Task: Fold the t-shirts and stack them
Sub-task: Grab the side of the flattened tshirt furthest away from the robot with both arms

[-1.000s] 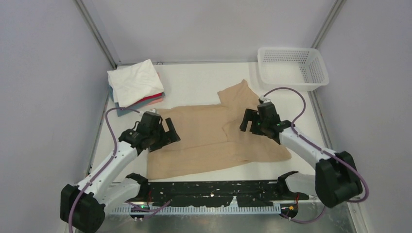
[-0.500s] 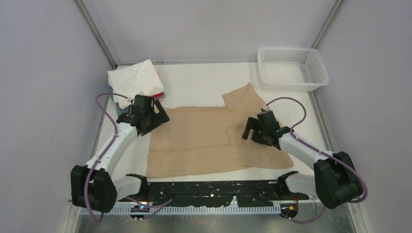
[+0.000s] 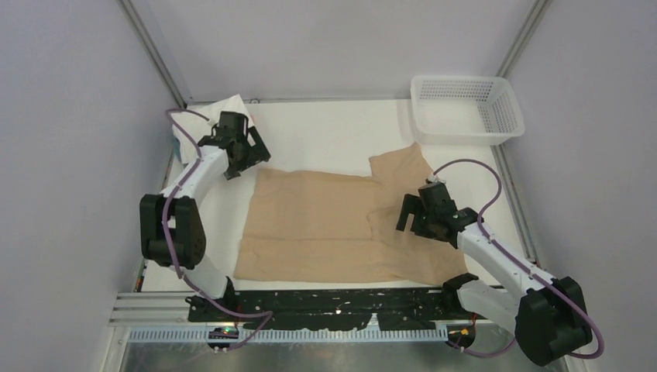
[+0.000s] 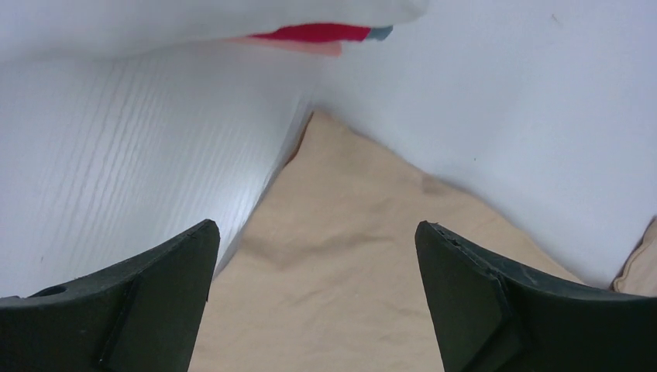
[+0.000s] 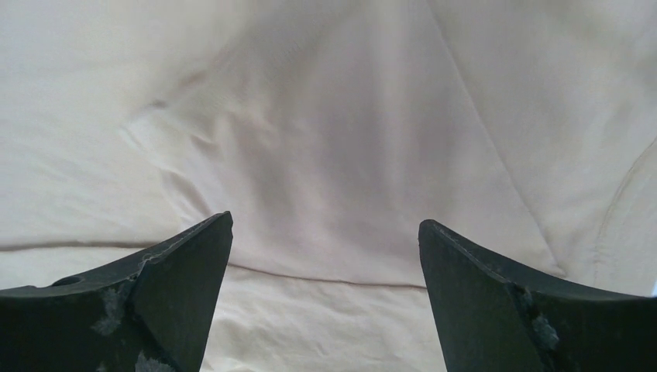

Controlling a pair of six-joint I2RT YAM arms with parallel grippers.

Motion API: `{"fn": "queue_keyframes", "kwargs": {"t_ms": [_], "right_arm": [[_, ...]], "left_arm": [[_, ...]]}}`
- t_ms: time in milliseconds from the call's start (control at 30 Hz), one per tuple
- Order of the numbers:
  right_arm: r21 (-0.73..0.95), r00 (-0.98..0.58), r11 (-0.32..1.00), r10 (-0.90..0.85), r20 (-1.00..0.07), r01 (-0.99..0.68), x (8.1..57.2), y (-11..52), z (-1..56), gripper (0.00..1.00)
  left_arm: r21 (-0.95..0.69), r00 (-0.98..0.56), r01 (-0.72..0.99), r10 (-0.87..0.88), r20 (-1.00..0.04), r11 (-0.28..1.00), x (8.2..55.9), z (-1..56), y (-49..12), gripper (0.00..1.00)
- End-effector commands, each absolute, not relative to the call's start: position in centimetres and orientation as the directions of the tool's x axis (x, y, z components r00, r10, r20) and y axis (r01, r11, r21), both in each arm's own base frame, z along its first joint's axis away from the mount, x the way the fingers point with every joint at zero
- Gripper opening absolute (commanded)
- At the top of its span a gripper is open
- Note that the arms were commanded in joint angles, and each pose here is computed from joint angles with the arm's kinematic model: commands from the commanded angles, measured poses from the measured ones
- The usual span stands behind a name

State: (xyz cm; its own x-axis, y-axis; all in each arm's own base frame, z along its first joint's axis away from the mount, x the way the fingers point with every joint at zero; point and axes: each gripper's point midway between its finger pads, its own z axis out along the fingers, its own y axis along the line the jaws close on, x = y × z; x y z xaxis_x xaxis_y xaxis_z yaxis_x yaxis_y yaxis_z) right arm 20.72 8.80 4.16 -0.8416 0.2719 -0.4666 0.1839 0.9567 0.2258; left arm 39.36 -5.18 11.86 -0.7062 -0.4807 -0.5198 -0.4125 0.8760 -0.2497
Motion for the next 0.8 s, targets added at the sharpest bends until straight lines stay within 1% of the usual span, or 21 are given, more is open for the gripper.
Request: {"fn": "queue_keyframes", "kwargs": {"t_ms": [0,67,133,233,433,600,700,767], "right_arm": [[0.277,-0.658,0.954,0.284,-0.697,0.119,26.3,9.1,12.3,0.95],[0.313,-0.596,0.944,0.309,-0.741,0.100,27.3,9.3,14.2,0.95],[0.338,-0.562,0.938,0.318,-0.764,0.071,27.8,9.7,15.4,0.95],[0.336,-0.550,0.941,0.306,-0.777,0.048,28.1,9.9,16.0,0.95],[0.329,-0.544,0.942,0.308,-0.781,0.061,28.5,9.7,16.3,0.95],[0.317,-0.540,0.946,0.304,-0.785,0.071,28.7,9.4,16.3,0.95],[0.304,-0.535,0.949,0.299,-0.790,0.080,28.8,9.0,16.2,0.95],[0.297,-0.534,0.951,0.296,-0.792,0.087,28.9,8.8,16.2,0.95]], "left_arm": [[-0.248,-0.724,-0.387,-0.459,-0.515,0.888,43.1,11.0,-4.8,1.00],[-0.286,-0.743,-0.386,-0.479,-0.468,0.877,44.6,9.1,-5.5,1.00],[-0.297,-0.734,-0.405,-0.502,-0.458,0.864,45.8,8.1,-5.3,1.00],[-0.316,-0.707,-0.434,-0.537,-0.461,0.844,47.1,7.0,-4.7,1.00],[-0.430,-0.725,-0.405,-0.570,-0.388,0.807,48.3,5.4,-6.5,1.00],[-0.476,-0.736,-0.384,-0.574,-0.359,0.791,48.1,4.7,-7.6,0.94],[-0.487,-0.739,-0.382,-0.576,-0.349,0.786,47.7,4.6,-7.8,0.88],[-0.485,-0.744,-0.382,-0.573,-0.344,0.787,47.6,4.4,-8.0,0.82]]}}
